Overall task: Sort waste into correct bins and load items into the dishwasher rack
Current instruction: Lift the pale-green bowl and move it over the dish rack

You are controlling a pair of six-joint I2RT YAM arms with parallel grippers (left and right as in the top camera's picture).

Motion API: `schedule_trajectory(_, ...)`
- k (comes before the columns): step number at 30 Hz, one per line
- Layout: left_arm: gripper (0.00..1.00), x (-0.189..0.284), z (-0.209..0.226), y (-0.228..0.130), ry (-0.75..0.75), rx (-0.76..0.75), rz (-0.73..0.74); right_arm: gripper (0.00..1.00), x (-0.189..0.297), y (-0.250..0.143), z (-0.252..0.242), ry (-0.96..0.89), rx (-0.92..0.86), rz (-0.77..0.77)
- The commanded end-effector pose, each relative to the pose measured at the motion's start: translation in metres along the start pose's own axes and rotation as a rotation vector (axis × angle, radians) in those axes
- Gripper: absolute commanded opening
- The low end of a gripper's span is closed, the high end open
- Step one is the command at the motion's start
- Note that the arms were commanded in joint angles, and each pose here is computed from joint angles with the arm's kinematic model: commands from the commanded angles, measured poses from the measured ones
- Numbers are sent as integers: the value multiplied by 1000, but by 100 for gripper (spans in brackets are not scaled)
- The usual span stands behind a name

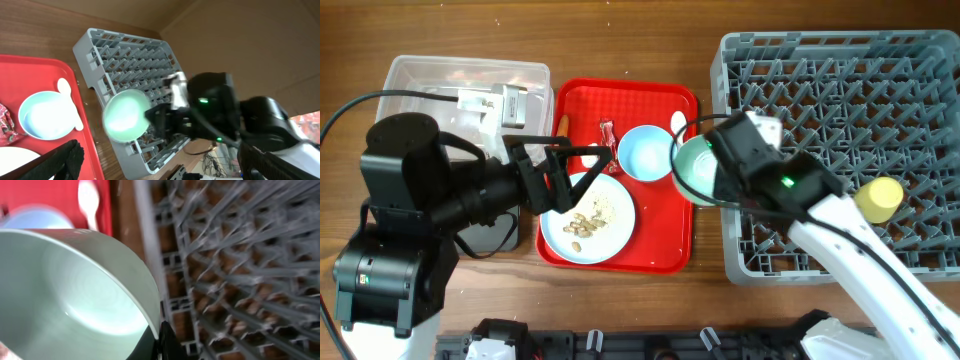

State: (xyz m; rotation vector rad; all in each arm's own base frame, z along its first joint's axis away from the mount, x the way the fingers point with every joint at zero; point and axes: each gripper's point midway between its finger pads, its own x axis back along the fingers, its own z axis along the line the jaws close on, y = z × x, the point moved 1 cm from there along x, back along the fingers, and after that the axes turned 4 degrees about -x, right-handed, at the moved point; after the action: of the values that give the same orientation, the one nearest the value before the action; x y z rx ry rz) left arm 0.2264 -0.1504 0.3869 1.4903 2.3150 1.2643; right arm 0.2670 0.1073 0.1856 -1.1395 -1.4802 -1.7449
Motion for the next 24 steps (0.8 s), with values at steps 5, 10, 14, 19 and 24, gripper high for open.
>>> schedule_trajectory(5, 100, 1, -7, 1, -24, -35, 1, 4, 49, 30, -24, 26, -123, -212)
schedule_trajectory(10, 100, 1, -7, 1, -24, -34, 2, 4, 49, 21, -32, -2, -108, -181)
schedule_trajectory(14, 100, 1, -7, 1, -24, -35, 1, 4, 49, 17, -36, -21, -97, -165)
schedule_trajectory(19, 100, 1, -7, 1, -24, -34, 2, 5, 55, 38, -70, -203, -114, -300)
schedule_trajectory(24, 100, 1, -7, 1, -24, -34, 2, 4, 75, 68, -123, -472, -189, -488)
